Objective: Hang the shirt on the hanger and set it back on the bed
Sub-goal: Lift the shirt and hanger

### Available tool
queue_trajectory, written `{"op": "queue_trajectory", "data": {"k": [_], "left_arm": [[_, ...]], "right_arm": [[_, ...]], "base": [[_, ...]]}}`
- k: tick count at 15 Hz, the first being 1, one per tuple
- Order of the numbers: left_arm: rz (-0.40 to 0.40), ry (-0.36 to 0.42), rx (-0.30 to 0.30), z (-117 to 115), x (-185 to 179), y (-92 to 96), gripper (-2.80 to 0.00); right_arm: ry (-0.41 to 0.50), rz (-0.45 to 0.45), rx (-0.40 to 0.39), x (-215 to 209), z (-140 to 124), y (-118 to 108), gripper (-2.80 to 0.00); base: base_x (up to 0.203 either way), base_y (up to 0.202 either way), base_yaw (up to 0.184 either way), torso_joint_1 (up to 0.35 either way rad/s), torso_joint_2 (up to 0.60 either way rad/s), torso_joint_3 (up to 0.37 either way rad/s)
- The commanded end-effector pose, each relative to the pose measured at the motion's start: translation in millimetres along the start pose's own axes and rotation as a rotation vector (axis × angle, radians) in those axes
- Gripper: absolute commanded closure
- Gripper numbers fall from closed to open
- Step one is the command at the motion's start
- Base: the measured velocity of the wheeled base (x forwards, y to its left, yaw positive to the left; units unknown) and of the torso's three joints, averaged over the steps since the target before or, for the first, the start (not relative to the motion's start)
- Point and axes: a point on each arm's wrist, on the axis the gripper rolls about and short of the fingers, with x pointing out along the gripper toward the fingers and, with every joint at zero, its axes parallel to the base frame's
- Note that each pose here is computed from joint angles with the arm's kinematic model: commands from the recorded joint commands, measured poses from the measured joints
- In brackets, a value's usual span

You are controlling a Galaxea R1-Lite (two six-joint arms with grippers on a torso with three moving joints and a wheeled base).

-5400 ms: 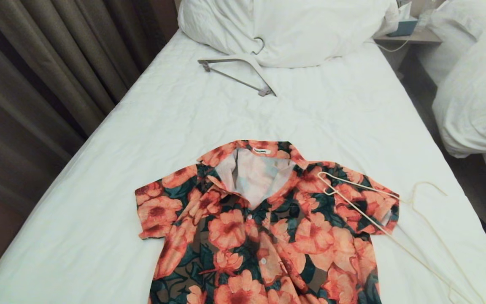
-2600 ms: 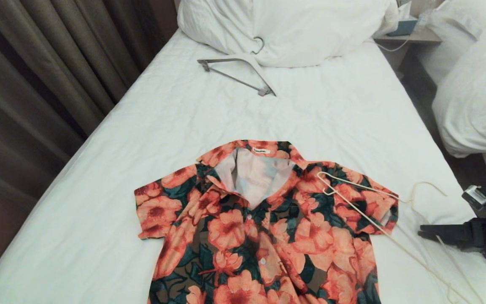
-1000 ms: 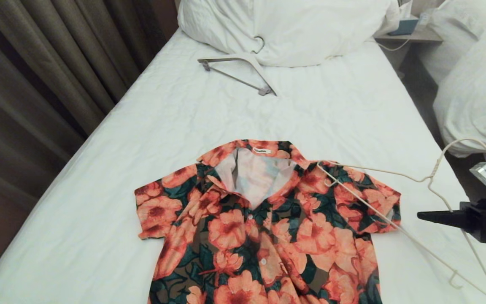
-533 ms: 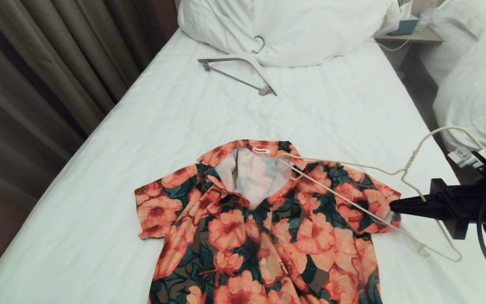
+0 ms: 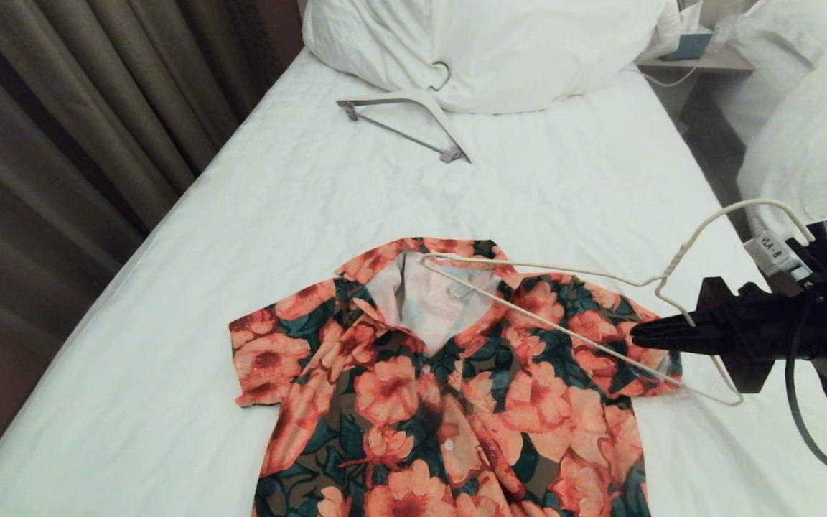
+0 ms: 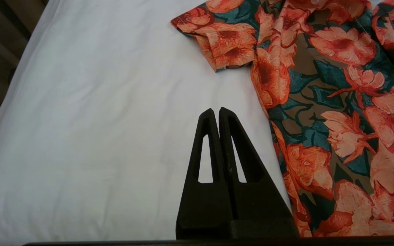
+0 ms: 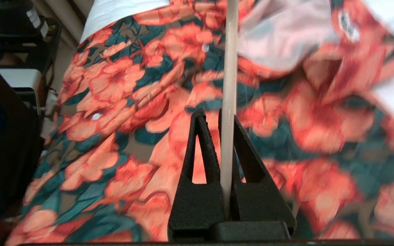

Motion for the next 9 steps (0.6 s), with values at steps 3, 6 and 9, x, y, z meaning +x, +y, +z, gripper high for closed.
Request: {"op": "queue_trajectory", "data": {"k": [3,6,9], "left_arm": [[-0.005,-0.014,0.026,0,1,-0.1,0.0],[-0.054,0.029,0.066,8,4,-0.2,0.0],[-0.172,0.204,-0.053,45,30,1.9,0.0]], "right_arm": [[-0.009,0.006,-0.048,4,9,-1,0.0],[-0.01,0.0,-0.058,2,13,-2,0.0],[-0.01,-0.006,-0.065,1,14,-4,0.0]], "base": [[0.0,0.0,0.0,0.0,0.0,0.0],[0.0,0.0,0.0,0.0,0.0,0.0],[0.0,0.0,0.0,0.0,0.0,0.0]]}}
